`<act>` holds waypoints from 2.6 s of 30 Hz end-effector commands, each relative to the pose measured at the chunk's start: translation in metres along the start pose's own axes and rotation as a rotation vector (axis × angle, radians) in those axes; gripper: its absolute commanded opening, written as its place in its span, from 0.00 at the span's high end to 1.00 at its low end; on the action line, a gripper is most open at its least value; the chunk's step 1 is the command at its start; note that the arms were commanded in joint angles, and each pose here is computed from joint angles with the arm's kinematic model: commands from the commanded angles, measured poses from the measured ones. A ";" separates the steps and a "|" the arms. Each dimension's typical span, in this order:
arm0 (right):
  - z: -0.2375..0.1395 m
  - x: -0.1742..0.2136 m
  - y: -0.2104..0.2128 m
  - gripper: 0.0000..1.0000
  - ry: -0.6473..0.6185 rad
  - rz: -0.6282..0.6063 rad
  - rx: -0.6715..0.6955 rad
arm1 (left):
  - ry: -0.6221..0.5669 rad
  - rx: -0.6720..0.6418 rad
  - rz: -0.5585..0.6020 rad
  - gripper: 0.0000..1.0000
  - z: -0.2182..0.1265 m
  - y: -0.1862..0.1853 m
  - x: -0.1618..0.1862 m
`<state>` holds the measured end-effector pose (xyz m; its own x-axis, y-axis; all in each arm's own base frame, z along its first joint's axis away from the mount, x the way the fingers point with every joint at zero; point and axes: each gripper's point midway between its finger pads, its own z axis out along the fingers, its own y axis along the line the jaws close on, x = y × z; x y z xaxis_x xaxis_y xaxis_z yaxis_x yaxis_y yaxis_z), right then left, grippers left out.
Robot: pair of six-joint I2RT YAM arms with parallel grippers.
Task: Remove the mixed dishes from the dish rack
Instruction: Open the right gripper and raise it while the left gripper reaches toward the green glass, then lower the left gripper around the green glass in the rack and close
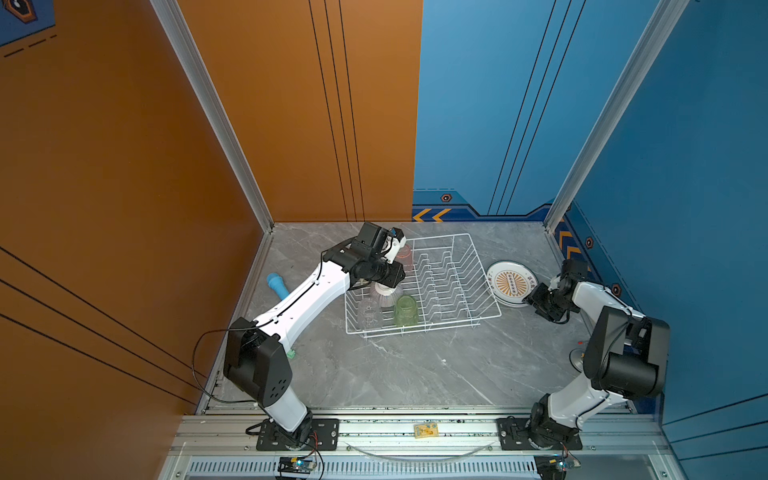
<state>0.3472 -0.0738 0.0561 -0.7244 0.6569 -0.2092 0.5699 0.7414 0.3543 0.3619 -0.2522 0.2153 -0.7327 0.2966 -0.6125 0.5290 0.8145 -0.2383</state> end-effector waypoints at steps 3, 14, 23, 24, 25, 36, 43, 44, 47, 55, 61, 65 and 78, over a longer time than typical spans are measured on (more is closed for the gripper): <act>-0.035 -0.012 0.005 0.48 -0.085 -0.063 0.041 | 0.046 -0.093 0.029 0.67 -0.006 0.016 0.015; -0.095 -0.002 0.082 0.44 -0.174 -0.268 -0.112 | 0.104 -0.114 0.160 0.65 -0.002 -0.013 0.033; -0.112 0.032 0.148 0.42 -0.174 -0.431 -0.219 | 0.077 -0.147 0.221 0.68 -0.009 -0.028 0.032; -0.112 0.036 0.153 0.42 -0.170 -0.446 -0.225 | 0.077 -0.147 0.234 0.68 -0.010 -0.031 0.033; -0.112 0.040 0.156 0.42 -0.167 -0.458 -0.231 | 0.079 -0.142 0.248 0.67 -0.010 -0.035 0.035; -0.109 0.064 0.165 0.42 -0.153 -0.516 -0.256 | 0.036 -0.144 0.249 0.51 -0.015 -0.052 0.053; -0.113 0.070 0.157 0.42 -0.180 -0.526 -0.262 | 0.032 -0.156 0.243 0.37 -0.016 -0.059 0.062; -0.113 0.070 0.157 0.42 -0.184 -0.526 -0.265 | 0.028 -0.169 0.248 0.36 -0.016 -0.059 0.062; -0.112 0.072 0.157 0.42 -0.189 -0.529 -0.278 | 0.021 -0.199 0.261 0.34 -0.017 -0.059 0.062; -0.108 0.075 0.159 0.42 -0.190 -0.547 -0.293 | 0.032 -0.231 0.295 0.19 -0.006 -0.065 0.060; -0.109 0.076 0.161 0.42 -0.212 -0.550 -0.309 | 0.056 -0.249 0.305 0.18 0.005 -0.063 0.060; -0.108 0.076 0.162 0.42 -0.216 -0.551 -0.314 | 0.115 -0.288 0.308 0.15 0.015 -0.059 0.065; -0.098 0.076 0.158 0.41 -0.206 -0.555 -0.295 | 0.230 -0.342 0.133 0.09 0.038 -0.035 0.070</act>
<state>0.3430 0.0780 0.1848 -0.7792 0.2417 -0.5783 0.0015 0.9234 0.3839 0.3082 -0.2837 0.1558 -0.7157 0.5237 -0.4621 0.5174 0.8420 0.1529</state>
